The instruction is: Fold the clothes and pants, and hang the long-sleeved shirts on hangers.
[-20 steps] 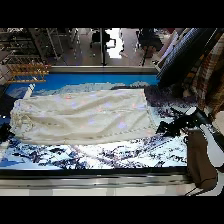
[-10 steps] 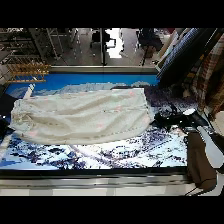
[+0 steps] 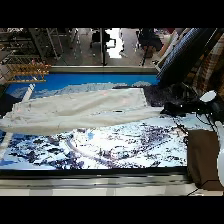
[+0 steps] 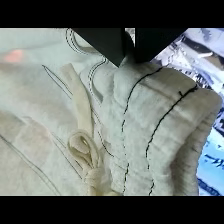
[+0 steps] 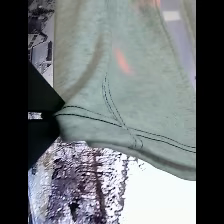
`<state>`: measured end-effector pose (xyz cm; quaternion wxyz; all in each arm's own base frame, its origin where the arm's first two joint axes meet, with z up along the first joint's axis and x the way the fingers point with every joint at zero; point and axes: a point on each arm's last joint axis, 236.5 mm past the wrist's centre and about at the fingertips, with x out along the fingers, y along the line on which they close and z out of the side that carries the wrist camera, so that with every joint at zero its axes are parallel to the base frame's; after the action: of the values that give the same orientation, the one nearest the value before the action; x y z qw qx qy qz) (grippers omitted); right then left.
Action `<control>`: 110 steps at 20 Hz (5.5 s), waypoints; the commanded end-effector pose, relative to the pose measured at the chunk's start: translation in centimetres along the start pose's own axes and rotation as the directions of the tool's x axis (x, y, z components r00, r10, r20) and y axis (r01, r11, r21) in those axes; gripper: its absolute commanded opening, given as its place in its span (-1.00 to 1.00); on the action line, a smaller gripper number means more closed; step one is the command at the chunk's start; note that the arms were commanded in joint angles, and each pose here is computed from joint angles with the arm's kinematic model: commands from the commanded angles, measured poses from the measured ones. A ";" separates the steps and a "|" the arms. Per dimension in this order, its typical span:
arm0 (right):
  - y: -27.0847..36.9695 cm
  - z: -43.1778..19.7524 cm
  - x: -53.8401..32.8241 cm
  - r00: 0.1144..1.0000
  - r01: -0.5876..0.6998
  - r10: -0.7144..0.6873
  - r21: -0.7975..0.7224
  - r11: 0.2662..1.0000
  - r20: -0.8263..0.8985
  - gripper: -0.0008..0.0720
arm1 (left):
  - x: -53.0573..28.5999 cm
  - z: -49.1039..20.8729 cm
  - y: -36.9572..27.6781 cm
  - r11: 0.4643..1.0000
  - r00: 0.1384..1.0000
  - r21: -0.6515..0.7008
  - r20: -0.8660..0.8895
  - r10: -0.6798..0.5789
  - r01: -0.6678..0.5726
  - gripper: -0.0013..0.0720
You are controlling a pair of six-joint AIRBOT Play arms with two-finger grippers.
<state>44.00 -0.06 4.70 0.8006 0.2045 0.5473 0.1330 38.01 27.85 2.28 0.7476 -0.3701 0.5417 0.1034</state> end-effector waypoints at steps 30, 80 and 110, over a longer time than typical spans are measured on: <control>-2.7 10.3 15.7 0.983 -0.180 0.176 0.139 0.974 0.044 0.41 | 9.1 9.7 -1.6 0.995 0.948 -0.091 0.312 0.058 -0.031 0.92; -0.6 -8.5 2.1 0.973 0.127 -0.135 -0.053 0.990 -0.188 0.20 | -0.2 -3.1 4.1 0.956 0.961 0.093 0.022 0.276 -0.277 0.40; -3.9 -4.7 12.8 0.990 0.038 -0.028 0.072 0.997 -0.137 0.32 | 7.3 4.3 4.4 0.990 0.972 0.140 0.233 -0.005 -0.029 -0.91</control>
<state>45.19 1.41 -8.41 0.7747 0.2117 0.5910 0.0751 41.65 32.05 -5.52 0.8301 -0.2974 0.4580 0.1125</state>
